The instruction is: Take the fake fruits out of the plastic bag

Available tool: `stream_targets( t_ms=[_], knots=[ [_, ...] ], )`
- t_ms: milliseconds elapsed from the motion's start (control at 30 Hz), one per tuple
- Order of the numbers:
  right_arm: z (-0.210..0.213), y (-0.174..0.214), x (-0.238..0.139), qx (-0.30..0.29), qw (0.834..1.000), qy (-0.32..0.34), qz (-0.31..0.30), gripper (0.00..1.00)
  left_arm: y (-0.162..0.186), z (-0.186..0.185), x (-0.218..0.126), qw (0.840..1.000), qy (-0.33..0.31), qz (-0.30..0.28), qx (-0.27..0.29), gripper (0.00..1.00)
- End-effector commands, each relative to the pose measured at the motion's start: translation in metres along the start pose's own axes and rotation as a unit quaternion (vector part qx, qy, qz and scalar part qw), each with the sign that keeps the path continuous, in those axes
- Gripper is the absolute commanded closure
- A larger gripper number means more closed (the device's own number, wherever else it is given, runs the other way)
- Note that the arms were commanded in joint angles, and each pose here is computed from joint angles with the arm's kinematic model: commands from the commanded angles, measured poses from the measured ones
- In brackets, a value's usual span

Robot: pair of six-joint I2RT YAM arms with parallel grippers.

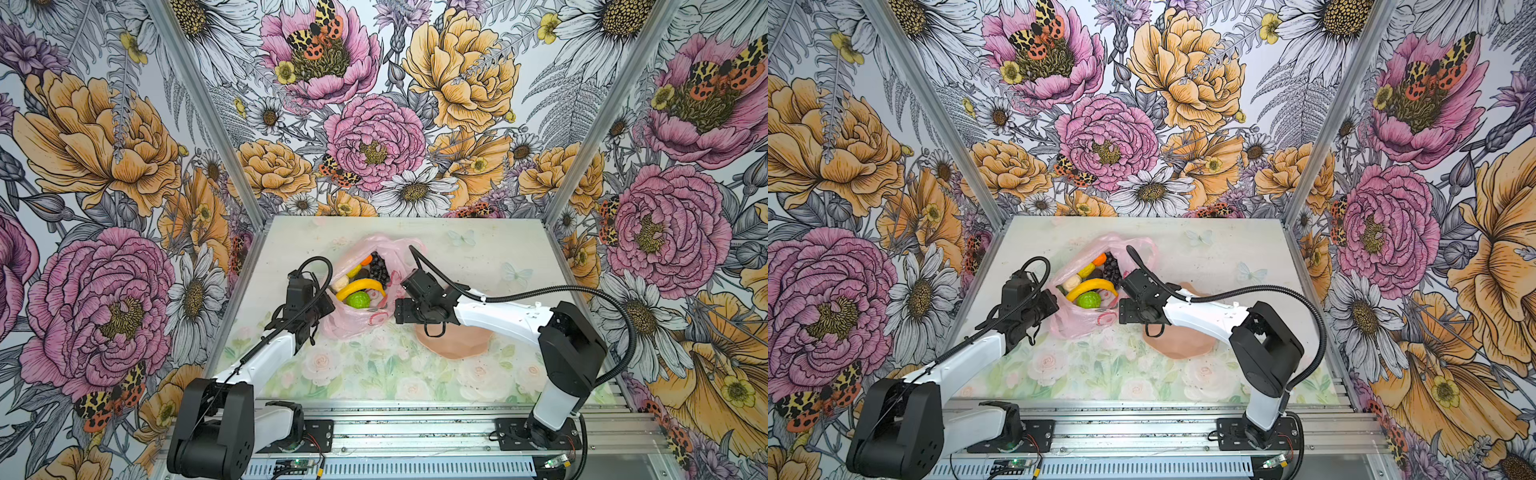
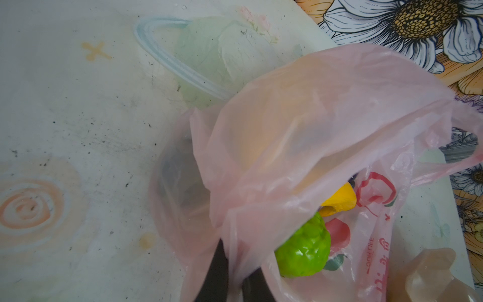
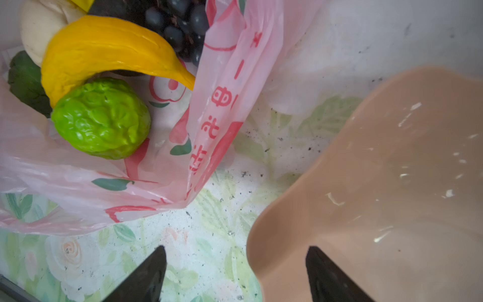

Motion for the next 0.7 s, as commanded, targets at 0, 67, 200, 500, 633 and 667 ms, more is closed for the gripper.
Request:
stream_targets(
  t_ms=[0, 67, 200, 500, 633, 667],
  knots=[
    [-0.003, -0.013, -0.037, -0.024, 0.998, -0.004, -0.056, 0.15, -0.003, -0.002, 0.000, 1.000, 0.019, -0.003, 0.008, 0.90],
    [-0.002, -0.019, -0.050, -0.038, 0.996, -0.001, -0.081, 0.15, -0.003, -0.004, 0.001, 1.000, 0.025, 0.001, 0.009, 0.91],
    [0.002, -0.032, -0.066, -0.066, 0.991, 0.007, -0.120, 0.15, -0.002, -0.004, 0.002, 1.000, 0.027, 0.002, 0.010, 0.92],
    [0.058, -0.061, -0.036, -0.121, 0.985, -0.020, -0.118, 0.21, -0.001, -0.009, -0.001, 0.999, 0.024, -0.006, 0.024, 0.92],
    [0.081, -0.059, -0.008, -0.110, 0.989, -0.034, -0.095, 0.23, 0.000, -0.010, 0.000, 0.999, 0.021, -0.006, 0.025, 0.92],
    [0.086, -0.058, -0.002, -0.107, 0.989, -0.037, -0.091, 0.23, -0.001, -0.010, 0.000, 0.999, 0.022, -0.007, 0.026, 0.92]
  ],
)
Point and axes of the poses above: each gripper's point midway between its finger pads, its own x axis out along the fingers, its own z axis along the line the jaws close on, y = z × x, the point moved 9 cm from there along -x, back along the fingers, and after that the axes turned 1 degree about -x, right-handed, at the moved point
